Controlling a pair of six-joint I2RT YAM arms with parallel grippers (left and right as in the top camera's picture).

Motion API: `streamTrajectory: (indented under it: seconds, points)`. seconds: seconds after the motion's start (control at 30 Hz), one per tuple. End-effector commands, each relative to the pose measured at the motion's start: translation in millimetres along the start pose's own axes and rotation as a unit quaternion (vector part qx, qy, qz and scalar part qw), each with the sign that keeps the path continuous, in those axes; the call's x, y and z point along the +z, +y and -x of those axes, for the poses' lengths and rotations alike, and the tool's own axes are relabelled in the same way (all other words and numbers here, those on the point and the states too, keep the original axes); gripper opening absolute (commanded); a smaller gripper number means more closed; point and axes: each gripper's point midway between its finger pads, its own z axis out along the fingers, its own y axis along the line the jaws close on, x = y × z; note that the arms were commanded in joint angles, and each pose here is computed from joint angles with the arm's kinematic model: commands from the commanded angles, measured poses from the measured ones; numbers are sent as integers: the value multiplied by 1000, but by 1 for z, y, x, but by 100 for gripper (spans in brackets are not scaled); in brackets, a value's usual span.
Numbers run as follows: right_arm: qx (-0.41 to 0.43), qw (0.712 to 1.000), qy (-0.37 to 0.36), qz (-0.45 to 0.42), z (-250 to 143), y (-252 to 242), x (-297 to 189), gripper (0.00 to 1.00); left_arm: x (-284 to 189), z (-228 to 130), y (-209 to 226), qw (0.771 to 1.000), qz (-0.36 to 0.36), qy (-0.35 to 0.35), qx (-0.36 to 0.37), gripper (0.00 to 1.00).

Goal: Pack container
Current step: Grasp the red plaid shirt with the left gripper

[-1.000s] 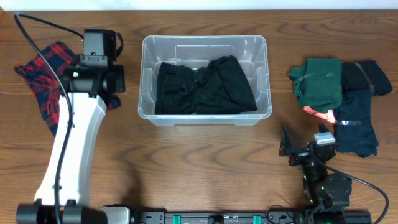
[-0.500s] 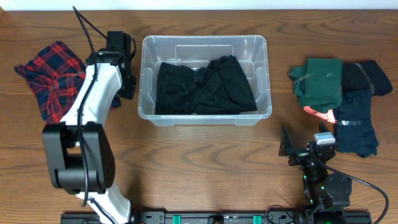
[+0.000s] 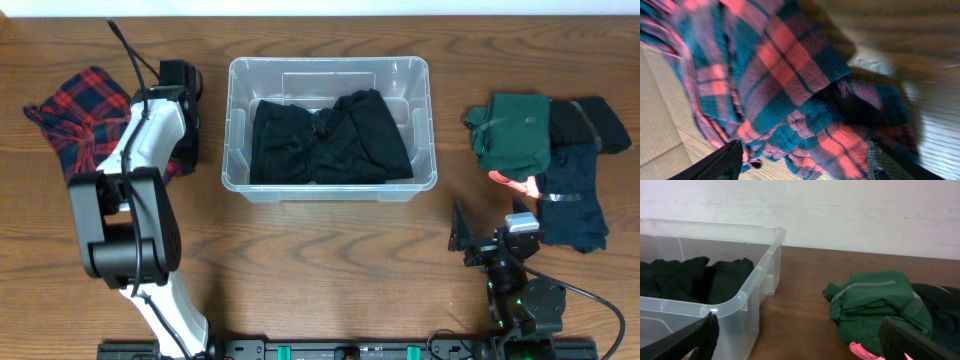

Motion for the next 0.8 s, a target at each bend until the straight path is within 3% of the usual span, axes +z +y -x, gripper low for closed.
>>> streamTrajectory:
  seconds: [0.0, 0.33, 0.67, 0.77]
  points:
    - [2, 1000, -2, -3, 0, -2, 0, 99, 8, -4, -2, 1000, 8, 15, -7, 79]
    - [2, 1000, -2, -3, 0, -2, 0, 99, 17, -2, -5, 998, 14, 19, -53, 79]
    - [2, 1000, -2, -3, 0, -2, 0, 99, 53, -5, -25, 998, 15, 46, -39, 79]
    - [2, 1000, -2, -3, 0, -2, 0, 99, 56, -3, -23, 997, 26, 44, -59, 73]
